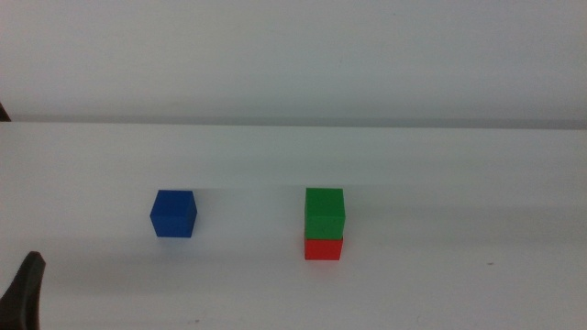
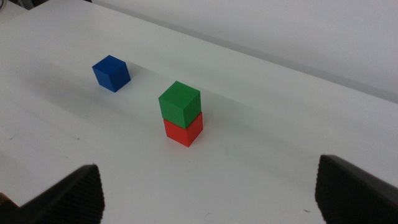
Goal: Stack red cubes first, then green, then blue cubes in a specific spot.
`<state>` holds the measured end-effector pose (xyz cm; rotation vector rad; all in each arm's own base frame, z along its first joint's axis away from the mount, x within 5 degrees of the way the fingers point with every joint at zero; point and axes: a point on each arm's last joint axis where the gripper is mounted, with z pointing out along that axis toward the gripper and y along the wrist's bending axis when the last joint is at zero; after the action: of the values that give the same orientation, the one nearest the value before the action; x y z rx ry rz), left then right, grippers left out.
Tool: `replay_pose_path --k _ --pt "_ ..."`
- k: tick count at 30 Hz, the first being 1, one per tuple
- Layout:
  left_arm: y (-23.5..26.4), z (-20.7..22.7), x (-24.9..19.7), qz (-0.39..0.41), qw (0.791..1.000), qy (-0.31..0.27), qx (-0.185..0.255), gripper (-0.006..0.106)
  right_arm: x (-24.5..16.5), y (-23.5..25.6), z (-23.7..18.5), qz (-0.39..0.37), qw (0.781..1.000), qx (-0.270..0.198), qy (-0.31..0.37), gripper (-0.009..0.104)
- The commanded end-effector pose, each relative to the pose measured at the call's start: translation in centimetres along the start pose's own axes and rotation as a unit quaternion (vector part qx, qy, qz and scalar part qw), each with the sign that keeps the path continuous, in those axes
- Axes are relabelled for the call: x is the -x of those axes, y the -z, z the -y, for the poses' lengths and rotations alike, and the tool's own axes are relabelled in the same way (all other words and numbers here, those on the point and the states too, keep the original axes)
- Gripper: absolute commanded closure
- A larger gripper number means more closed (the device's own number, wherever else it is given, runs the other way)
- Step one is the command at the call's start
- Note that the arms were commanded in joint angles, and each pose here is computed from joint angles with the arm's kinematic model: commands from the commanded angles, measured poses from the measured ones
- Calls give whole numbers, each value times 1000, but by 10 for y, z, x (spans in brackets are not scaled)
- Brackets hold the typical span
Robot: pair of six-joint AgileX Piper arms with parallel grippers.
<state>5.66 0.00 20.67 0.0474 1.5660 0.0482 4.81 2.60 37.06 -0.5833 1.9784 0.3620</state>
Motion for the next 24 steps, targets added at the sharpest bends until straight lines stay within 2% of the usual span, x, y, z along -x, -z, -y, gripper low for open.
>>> replay_pose_path --k 1,5,7,9,12,16,20,24 --pt "1 1 -12 0 1000 -2 1 10 0 0 1 6 1000 -4 4 4" --pt "0 0 -8 -24 1000 -11 1 10 0 0 1 6 1000 -4 4 4" --pt "-4 -1 6 -87 996 -6 -2 10 0 0 1 6 1000 -4 4 4" --pt "-11 -4 40 -156 988 -6 -4 10 0 0 1 6 1000 -4 4 4" --pt "-27 -6 89 -291 957 -1 -13 10 0 0 1 6 1000 -4 4 4" --pt "-61 -10 132 -431 902 -6 -16 10 0 0 1 6 1000 -4 4 4" --pt "-101 -13 148 -506 862 -12 -14 10 0 0 1 6 1000 -4 4 4" --pt "-146 -11 140 -533 844 -37 -42 10 0 0 1 6 1000 -4 4 4"
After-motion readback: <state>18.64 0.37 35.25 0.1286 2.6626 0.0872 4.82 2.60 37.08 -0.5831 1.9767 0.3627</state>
